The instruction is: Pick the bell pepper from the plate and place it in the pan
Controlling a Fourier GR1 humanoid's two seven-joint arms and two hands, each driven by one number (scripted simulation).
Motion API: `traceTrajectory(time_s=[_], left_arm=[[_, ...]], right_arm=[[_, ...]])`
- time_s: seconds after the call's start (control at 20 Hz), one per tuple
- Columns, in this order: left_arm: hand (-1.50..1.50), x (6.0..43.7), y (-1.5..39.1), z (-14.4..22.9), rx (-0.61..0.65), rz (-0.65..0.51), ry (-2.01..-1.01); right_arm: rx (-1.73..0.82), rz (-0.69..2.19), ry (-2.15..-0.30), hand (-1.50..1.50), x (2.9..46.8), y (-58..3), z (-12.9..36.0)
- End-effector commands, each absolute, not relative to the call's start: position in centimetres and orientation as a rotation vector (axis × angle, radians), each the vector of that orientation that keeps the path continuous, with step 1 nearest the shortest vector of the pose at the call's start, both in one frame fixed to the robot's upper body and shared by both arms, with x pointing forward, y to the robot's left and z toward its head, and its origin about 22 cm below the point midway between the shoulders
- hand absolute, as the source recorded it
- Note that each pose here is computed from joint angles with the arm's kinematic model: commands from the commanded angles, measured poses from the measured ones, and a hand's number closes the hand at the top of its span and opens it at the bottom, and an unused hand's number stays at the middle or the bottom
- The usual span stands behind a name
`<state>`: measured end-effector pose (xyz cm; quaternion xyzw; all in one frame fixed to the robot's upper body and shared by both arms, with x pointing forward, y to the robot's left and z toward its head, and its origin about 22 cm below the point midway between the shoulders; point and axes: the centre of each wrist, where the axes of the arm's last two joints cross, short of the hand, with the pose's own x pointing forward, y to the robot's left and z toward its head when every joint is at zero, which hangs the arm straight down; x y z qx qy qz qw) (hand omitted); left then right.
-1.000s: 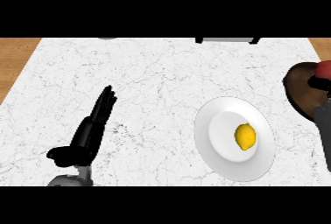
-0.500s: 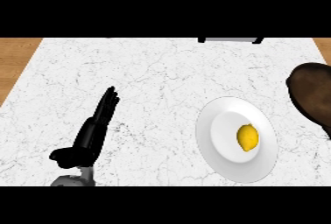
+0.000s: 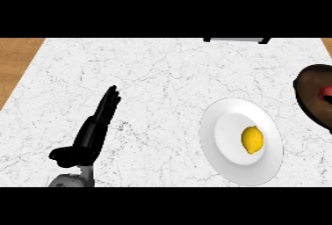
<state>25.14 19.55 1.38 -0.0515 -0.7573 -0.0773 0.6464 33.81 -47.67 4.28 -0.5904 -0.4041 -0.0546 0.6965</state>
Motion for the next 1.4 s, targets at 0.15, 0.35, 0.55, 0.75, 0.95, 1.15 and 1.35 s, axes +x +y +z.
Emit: traceTrajectory(time_s=[0.15, 0.35, 0.55, 0.75, 0.95, 1.15, 1.35], left_arm=[[0.0, 25.1, 19.3, 1.4, -0.121, -0.16, -1.733], [0.0, 24.7, 19.1, 1.3, -0.099, -0.157, -1.725], [0.0, 25.5, 19.3, 1.2, -0.103, -0.145, -1.72], [0.0, 24.7, 19.7, 0.0, -0.096, -0.139, -1.704], [0.0, 24.3, 21.5, -0.1, -0.075, -0.144, -1.707], [0.0, 24.3, 20.6, -0.1, -0.082, -0.125, -1.714], [0.0, 26.6, 19.2, 0.6, -0.05, -0.129, -1.692]], right_arm=[[-1.314, -0.263, -1.12, -1.5, 33.7, -47.4, 3.8], [-1.311, -0.402, -1.239, -1.5, 33.6, -48.5, 5.3], [-1.236, -0.527, -1.291, -1.5, 31.8, -50.0, 4.5], [-1.087, -0.572, -1.401, -1.5, 29.9, -51.1, 3.3], [-0.924, -0.533, -1.478, -1.5, 26.4, -51.8, -0.1], [-0.883, -0.484, -1.526, -1.5, 25.9, -52.3, 0.3], [-0.863, -0.414, -1.54, -1.5, 25.6, -50.5, -1.9]])
